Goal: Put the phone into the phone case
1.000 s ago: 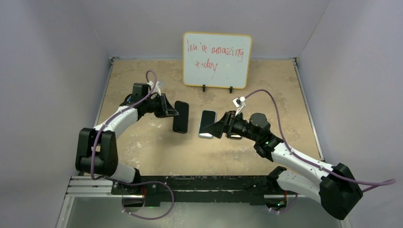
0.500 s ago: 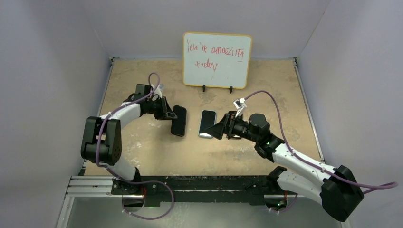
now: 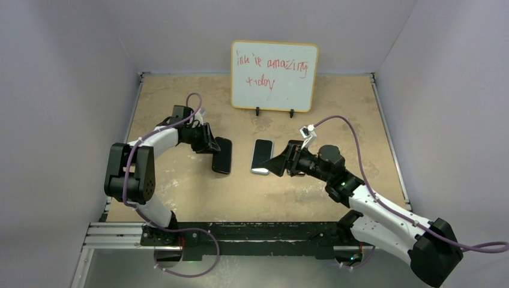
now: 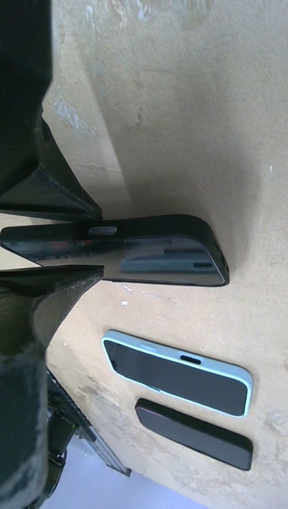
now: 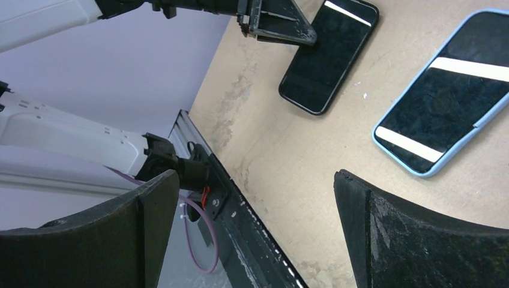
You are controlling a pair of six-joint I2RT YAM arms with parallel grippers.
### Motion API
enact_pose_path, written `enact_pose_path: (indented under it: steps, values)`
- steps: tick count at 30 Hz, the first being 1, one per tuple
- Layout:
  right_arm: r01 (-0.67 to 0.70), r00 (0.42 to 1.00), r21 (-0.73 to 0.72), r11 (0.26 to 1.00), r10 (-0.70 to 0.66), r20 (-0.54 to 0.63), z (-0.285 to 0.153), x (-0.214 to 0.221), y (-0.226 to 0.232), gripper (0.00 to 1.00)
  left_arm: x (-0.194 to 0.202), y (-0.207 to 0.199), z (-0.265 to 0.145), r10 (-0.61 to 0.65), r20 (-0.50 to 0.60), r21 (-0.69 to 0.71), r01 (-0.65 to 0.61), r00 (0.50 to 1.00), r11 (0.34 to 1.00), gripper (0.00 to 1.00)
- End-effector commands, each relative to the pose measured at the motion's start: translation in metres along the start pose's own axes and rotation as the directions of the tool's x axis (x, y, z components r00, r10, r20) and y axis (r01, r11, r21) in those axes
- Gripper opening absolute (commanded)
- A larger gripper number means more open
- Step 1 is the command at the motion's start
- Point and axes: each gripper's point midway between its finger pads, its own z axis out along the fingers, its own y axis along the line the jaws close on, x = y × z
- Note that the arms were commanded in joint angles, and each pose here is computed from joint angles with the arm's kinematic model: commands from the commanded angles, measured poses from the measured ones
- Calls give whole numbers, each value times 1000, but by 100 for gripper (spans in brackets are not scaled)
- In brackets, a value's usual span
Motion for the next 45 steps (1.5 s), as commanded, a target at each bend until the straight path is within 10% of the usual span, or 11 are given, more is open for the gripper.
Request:
enact_pose_path:
  steps: [1,17,45]
  values:
    - [11,1000,42,999,-12,25,-1,-8,-2,99,-22,-5,-17,57,74,-34,-55,996,998,34]
    - [-63,997,264,963,48,65,-4,-26,-26,99,-28,-57,-87,165,236,37,-179,958,983,86]
    - [-31,944,271,962,-61,323,-55,-108,33,99,23,-167,-237,253,602,250,-480,757,841,93]
